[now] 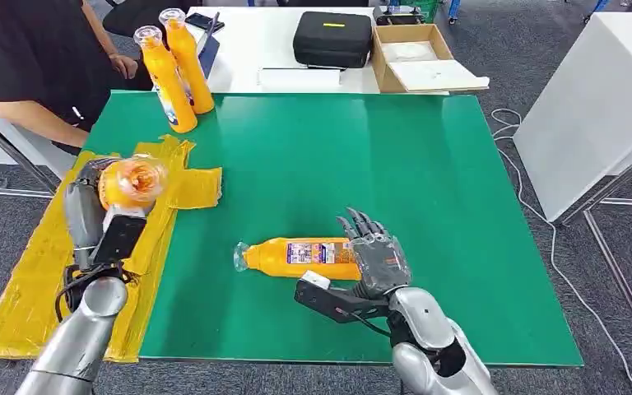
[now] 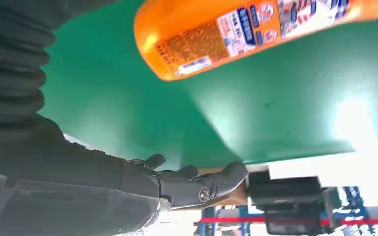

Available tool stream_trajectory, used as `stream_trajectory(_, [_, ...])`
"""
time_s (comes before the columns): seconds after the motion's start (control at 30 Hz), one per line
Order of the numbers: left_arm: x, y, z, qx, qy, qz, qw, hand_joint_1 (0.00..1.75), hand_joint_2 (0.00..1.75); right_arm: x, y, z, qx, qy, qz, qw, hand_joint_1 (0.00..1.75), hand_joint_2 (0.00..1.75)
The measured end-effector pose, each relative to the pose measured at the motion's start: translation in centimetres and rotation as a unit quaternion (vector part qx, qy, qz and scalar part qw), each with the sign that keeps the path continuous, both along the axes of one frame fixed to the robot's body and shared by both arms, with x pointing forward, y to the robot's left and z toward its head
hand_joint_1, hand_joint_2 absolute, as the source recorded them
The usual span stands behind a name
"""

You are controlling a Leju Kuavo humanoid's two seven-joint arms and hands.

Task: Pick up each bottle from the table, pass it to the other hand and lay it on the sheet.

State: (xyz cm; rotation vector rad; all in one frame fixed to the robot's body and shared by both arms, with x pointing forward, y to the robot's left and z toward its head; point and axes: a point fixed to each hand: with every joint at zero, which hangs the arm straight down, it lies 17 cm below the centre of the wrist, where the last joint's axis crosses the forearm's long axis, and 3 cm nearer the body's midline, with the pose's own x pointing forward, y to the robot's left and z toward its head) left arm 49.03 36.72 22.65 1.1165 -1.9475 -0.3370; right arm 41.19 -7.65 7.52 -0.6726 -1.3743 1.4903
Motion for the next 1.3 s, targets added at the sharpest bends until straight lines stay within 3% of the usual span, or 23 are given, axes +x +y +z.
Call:
stream_trajectory(0.23, [3.5, 2.8, -6.2, 0.121, 0.111, 0.056, 0.985, 1.75, 1.75, 0.9, 0.6, -0.4, -0.016, 0.008, 0.026, 0.999, 0.0, 1.75])
stream_trajectory(0.27, [3.7, 3.0, -6.5, 0.122, 0.118, 0.058, 0.984, 1.47, 1.75, 1.0, 0.4, -0.4, -0.02, 0.008, 0.027, 0.999, 0.0, 1.75])
stream_trajectory(0.3, [3.8, 3.3, -7.2, 0.124, 0.129, 0.06, 0.982, 0.0, 1.75, 1.1, 0.4, -0.5, -0.022, 0.008, 0.028, 0.999, 0.0, 1.75])
stream_trajectory(0.33, [4.0, 3.5, -7.6, 0.125, 0.136, 0.062, 0.981, 0.0, 0.0, 1.2, 0.3, -0.5, -0.024, 0.008, 0.029, 0.999, 0.0, 1.75])
stream_trajectory(0.5, [5.0, 4.5, -10.1, 0.134, 0.194, 0.079, 0.969, 0.0, 0.0, 1.5, -0.1, -0.8, -0.03, 0.011, 0.032, 0.999, 0.0, 1.75])
stream_trajectory(0.53, [5.0, 4.6, -10.5, 0.135, 0.201, 0.08, 0.967, 0.0, 0.0, 1.6, -0.2, -0.9, -0.032, 0.011, 0.032, 0.999, 0.0, 0.0])
stream_trajectory(0.77, [5.3, 4.9, -13.3, 0.135, 0.26, 0.076, 0.953, 0.0, 0.0, 1.4, -0.5, -1.7, -0.037, 0.018, 0.034, 0.999, 0.0, 0.0])
stream_trajectory(1.0, [5.3, 5.0, -14.0, 0.148, 0.273, 0.072, 0.948, 0.0, 0.0, 1.5, -0.6, -2.0, -0.044, 0.019, 0.036, 0.998, 0.0, 0.0])
stream_trajectory(1.03, [5.3, 4.9, -14.0, 0.15, 0.273, 0.07, 0.948, 0.0, 0.0, 1.5, -0.7, -2.0, -0.044, 0.02, 0.036, 0.998, 0.0, 1.75])
stream_trajectory(1.3, [5.3, 4.6, -13.8, 0.143, 0.266, 0.055, 0.952, 0.0, 0.0, 1.7, -1.7, -3.5, -0.054, 0.04, 0.034, 0.997, 0.0, 1.75])
